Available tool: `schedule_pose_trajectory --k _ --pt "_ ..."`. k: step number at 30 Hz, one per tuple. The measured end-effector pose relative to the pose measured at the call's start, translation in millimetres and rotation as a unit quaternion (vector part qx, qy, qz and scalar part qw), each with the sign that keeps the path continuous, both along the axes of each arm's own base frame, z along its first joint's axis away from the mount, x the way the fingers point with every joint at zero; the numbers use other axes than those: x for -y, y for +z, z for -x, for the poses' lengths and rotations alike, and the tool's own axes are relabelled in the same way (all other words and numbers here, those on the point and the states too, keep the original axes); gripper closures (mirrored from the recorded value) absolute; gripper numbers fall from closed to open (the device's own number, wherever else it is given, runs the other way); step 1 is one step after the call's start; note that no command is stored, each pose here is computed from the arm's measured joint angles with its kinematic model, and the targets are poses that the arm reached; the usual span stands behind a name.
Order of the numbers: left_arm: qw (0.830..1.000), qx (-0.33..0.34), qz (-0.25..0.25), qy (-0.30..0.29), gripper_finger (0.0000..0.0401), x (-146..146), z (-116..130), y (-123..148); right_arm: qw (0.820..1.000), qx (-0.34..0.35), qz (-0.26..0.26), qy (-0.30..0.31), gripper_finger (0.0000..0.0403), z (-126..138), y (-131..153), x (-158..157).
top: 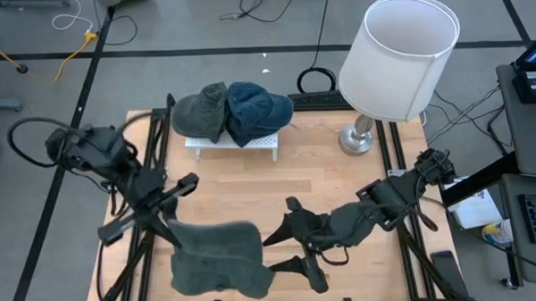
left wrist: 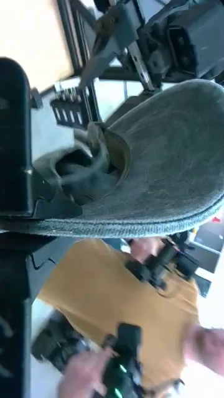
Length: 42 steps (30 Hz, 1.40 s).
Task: Pick & Place hat
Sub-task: Stack the gray cap on the gray cap on the shelf
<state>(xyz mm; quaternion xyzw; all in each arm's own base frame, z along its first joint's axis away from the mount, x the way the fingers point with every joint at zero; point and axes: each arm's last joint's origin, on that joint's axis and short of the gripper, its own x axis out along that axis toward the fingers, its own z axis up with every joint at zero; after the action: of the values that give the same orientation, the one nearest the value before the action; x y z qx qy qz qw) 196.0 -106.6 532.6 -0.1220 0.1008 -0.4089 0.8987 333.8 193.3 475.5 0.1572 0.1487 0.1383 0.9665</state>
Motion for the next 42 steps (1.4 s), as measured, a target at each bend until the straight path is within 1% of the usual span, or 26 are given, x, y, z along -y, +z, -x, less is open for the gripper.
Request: schedule_pose_trajectory --k 5,8,10,12,16,19,23,28,32,36,37,40,42 --pt "0.999 0.02 -0.04 0.028 0.0395 12.3 -3.0 -5.1 0.998 0.027 -0.023 0.047 0.0172 -1.2 7.3 0.9" --pt "0.998 0.021 -0.055 0.03 0.0395 19.2 -6.6 -8.6 0.997 0.03 -0.029 0.064 0.0173 -1.9 8.6 1.9" --pt "0.998 0.012 -0.064 0.028 0.0395 23.4 -10.2 -12.8 0.996 0.028 -0.033 0.077 0.0177 -3.5 8.4 4.5" --pt "0.997 -0.016 -0.072 0.034 0.0395 26.6 -15.3 -19.9 0.995 0.045 -0.041 0.075 0.018 -5.1 12.0 6.0" --pt "0.996 -0.05 -0.068 0.04 0.0395 31.1 -24.1 -27.4 0.992 0.066 -0.055 0.088 0.0192 -5.5 17.9 8.1" --pt "0.996 -0.054 -0.063 0.046 0.0395 30.3 -24.9 -27.2 0.993 0.052 -0.062 0.089 0.0213 -6.5 16.0 10.2" --pt "0.996 -0.043 -0.06 0.051 0.0395 30.5 -26.2 -25.5 0.994 0.039 -0.057 0.087 0.0255 -6.5 13.1 10.9" --pt "0.997 -0.021 -0.057 0.05 0.0395 30.0 -23.2 -20.9 0.994 0.034 -0.055 0.089 0.0297 -6.1 12.2 10.5" --pt "0.997 -0.017 -0.056 0.052 0.0395 28.8 -21.7 -19.6 0.994 0.033 -0.052 0.089 0.0329 -6.1 11.7 10.5" --pt "0.997 -0.025 -0.047 0.054 0.0394 28.9 -21.7 -19.4 0.994 0.033 -0.051 0.092 0.0384 -5.9 11.7 10.1" --pt "0.997 -0.034 -0.037 0.057 0.0388 28.9 -21.8 -19.1 0.994 0.034 -0.051 0.092 0.0392 -5.8 12.0 9.9" --pt "0.995 -0.063 -0.006 0.078 0.0355 26.5 -22.6 -18.4 0.992 0.031 -0.068 0.101 0.0392 -1.2 15.7 10.4" --pt "0.992 -0.079 -0.009 0.1 0.0332 21.9 -21.4 -20.2 0.991 0.025 -0.08 0.104 0.0396 3.1 19.5 14.3"
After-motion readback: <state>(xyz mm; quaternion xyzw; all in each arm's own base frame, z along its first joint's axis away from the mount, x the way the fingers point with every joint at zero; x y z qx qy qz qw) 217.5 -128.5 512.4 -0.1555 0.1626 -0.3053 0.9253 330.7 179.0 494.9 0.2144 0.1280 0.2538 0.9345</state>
